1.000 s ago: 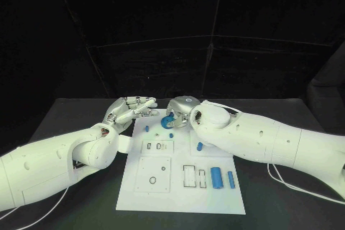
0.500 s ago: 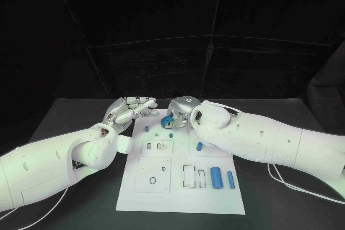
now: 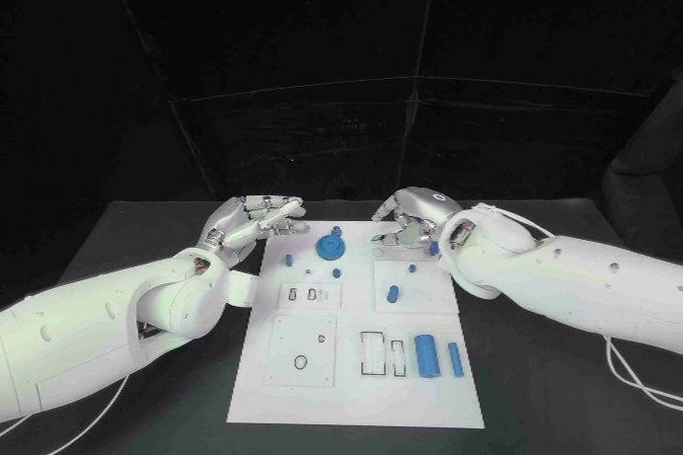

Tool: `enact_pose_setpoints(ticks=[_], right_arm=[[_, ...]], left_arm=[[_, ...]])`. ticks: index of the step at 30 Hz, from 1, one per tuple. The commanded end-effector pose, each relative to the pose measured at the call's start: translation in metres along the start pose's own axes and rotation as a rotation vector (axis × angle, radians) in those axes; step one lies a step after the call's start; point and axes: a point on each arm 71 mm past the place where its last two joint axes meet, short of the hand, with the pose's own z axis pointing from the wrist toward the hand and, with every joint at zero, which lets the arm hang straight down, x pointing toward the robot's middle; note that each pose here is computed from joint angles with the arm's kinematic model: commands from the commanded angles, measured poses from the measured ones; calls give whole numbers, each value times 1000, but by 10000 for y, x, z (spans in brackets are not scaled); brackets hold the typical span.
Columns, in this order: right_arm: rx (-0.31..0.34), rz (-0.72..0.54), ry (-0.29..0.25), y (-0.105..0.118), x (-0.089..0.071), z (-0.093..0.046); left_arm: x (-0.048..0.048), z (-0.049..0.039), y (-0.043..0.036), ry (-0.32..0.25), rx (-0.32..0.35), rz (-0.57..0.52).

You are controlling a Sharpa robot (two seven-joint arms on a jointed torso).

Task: Assemble the parts on the task board

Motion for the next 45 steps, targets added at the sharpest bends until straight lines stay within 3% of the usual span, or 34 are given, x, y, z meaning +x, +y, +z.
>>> enact_pose_setpoints(ticks=[1, 5, 10, 17, 26, 45], right_arm=[[-64, 180, -22, -93, -93, -119], [-28, 212, -13, -388, -183, -283], [25, 223, -17, -656, -242, -365], [76, 232, -2, -872, -165, -428], [129, 235, 25, -1017, 31, -453], [134, 240, 67, -1061, 136, -448]], left_arm=[[13, 11, -14, 12, 11, -2], [20, 25, -4, 15, 10, -4], [37, 47, 10, 17, 8, -5], [43, 69, 26, 17, 8, -4], [37, 78, 40, 14, 7, -2], [23, 81, 52, 11, 3, 0]])
